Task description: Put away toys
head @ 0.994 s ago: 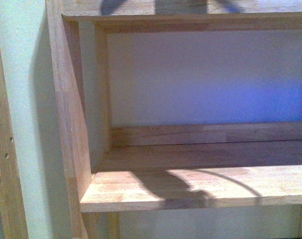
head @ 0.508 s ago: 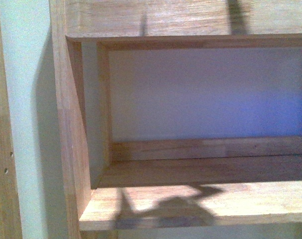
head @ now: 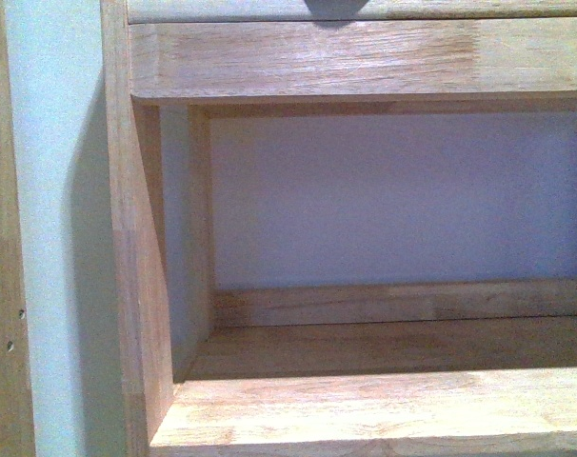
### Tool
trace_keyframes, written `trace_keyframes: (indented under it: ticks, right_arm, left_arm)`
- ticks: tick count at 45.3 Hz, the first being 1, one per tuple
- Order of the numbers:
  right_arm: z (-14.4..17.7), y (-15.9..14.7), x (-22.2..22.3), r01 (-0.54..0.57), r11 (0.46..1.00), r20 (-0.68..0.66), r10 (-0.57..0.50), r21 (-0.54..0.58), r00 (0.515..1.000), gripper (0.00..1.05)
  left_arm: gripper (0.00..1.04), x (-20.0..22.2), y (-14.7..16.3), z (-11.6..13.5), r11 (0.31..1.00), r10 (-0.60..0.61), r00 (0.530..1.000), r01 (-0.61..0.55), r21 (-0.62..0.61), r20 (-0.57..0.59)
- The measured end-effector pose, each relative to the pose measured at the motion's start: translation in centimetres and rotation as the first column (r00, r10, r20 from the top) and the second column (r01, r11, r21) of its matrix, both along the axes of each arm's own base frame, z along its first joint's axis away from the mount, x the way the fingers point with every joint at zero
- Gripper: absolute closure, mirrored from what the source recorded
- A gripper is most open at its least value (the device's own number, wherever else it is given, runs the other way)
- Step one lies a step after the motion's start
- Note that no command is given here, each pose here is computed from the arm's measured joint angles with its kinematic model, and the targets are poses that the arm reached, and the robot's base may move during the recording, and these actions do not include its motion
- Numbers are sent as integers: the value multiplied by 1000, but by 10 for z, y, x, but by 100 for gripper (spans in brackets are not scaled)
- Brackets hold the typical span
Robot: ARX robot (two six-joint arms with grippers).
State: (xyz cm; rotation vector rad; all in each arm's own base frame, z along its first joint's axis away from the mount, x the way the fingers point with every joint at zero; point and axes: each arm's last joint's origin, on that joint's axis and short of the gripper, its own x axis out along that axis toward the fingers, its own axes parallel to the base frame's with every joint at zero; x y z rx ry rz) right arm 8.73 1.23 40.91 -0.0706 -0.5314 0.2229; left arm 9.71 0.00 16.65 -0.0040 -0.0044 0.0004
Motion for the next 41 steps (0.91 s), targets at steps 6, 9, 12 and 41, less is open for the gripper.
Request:
trace_keyframes:
  ticks: [6,9,12,41]
  right_arm:
    - [-69,-12,9,125,991,-128,-117,55,985,6]
    - [-102,-12,12,148,987,-192,-133,65,972,6]
    - [-129,-9,11,146,987,-236,-126,70,964,6]
    - [-223,-12,11,225,974,-519,-187,11,834,87]
  left_arm:
    - [6,0,0,0,1000,0,1000,0,0,0]
    - [6,0,0,0,1000,0,1000,0,0,0]
    - [6,0,0,0,1000,0,1000,0,0,0]
    - [6,0,0,0,1000,-1,1000,1,0,0]
